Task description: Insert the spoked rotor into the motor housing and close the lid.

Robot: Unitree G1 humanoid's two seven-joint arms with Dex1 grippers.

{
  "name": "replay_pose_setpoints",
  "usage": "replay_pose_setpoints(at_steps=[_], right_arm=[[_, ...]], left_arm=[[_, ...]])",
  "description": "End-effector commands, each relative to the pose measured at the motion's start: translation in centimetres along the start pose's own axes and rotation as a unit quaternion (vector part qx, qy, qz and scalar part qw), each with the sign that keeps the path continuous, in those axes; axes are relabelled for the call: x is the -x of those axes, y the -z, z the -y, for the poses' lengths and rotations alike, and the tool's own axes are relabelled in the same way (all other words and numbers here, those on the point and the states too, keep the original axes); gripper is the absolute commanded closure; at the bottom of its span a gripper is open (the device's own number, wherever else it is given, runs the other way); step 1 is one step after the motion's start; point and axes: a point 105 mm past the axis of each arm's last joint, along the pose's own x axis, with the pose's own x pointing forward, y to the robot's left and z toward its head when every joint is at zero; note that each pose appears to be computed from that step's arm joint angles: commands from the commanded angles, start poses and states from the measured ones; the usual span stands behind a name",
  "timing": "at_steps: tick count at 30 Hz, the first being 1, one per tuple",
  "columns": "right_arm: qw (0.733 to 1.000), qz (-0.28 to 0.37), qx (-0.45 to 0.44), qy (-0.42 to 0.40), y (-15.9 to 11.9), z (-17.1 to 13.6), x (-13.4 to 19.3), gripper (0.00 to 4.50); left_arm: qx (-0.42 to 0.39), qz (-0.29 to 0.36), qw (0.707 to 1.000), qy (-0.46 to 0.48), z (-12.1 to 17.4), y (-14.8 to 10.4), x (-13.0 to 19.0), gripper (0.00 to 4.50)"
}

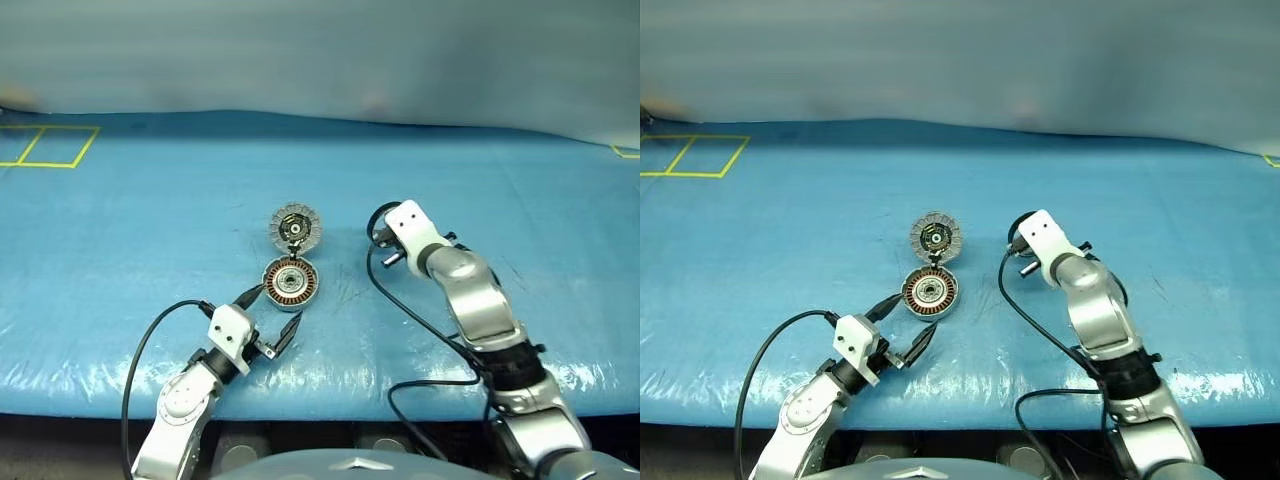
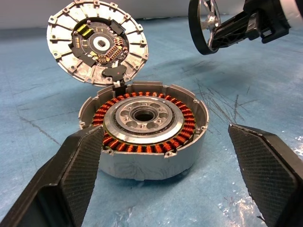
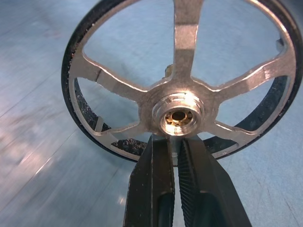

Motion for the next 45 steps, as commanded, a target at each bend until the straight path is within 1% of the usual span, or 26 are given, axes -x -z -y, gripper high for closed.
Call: replay_pose_setpoints(at_steps=[1, 2, 4, 7, 11, 13, 18, 22, 26, 35, 45], right_arm=[[0.995, 0.031, 0.042, -0.081, -2.0, -2.3, 2.4, 4.47], [0.993, 0.033, 0.044, -0.102, -2.2, -2.7, 3.0, 4.47], [0.985, 0.051, 0.046, -0.156, -3.6, -4.1, 4.2, 4.47], [0.975, 0.075, 0.069, -0.199, -5.5, -5.4, 5.1, 4.47], [0.958, 0.093, 0.102, -0.251, -7.6, -8.1, 4.6, 4.47], [0.95, 0.094, 0.124, -0.27, -8.1, -9.2, 4.4, 4.47], [0.929, 0.11, 0.191, -0.299, -9.6, -11.7, 3.5, 4.47], [0.922, 0.113, 0.211, -0.306, -10.0, -12.4, 2.7, 4.47], [0.919, 0.112, 0.223, -0.305, -10.1, -12.5, 2.0, 4.47], [0.92, 0.103, 0.244, -0.29, -10.1, -11.8, 0.9, 4.47], [0.917, 0.09, 0.265, -0.285, -9.6, -11.2, 0.4, 4.47]], left_arm=[[-0.006, 0.012, 1.0, 0.008, -0.1, -0.6, -0.2, 0.0], [-0.006, 0.012, 1.0, 0.008, -0.1, -0.6, -0.3, 0.0], [-0.011, 0.01, 1.0, 0.009, -0.3, -0.6, -0.3, 0.0], [-0.013, 0.008, 1.0, 0.01, -0.4, -0.4, -0.2, 0.0], [-0.011, 0.008, 1.0, 0.001, -0.6, -0.2, -0.1, 0.0], [-0.011, 0.009, 1.0, -0.004, -0.6, -0.1, 0.0, 0.0], [-0.011, 0.012, 0.999, -0.028, -0.7, 0.1, 0.5, 0.0], [-0.006, 0.01, 0.999, -0.048, -0.7, 0.4, 1.2, 0.0], [-0.002, 0.006, 0.999, -0.054, -0.4, 0.7, 1.7, 0.0], [0.0, 0.011, 0.998, -0.054, -0.1, 0.6, 1.4, 0.0], [0.0, 0.013, 0.998, -0.06, -0.3, 0.5, 1.4, 0.0]])
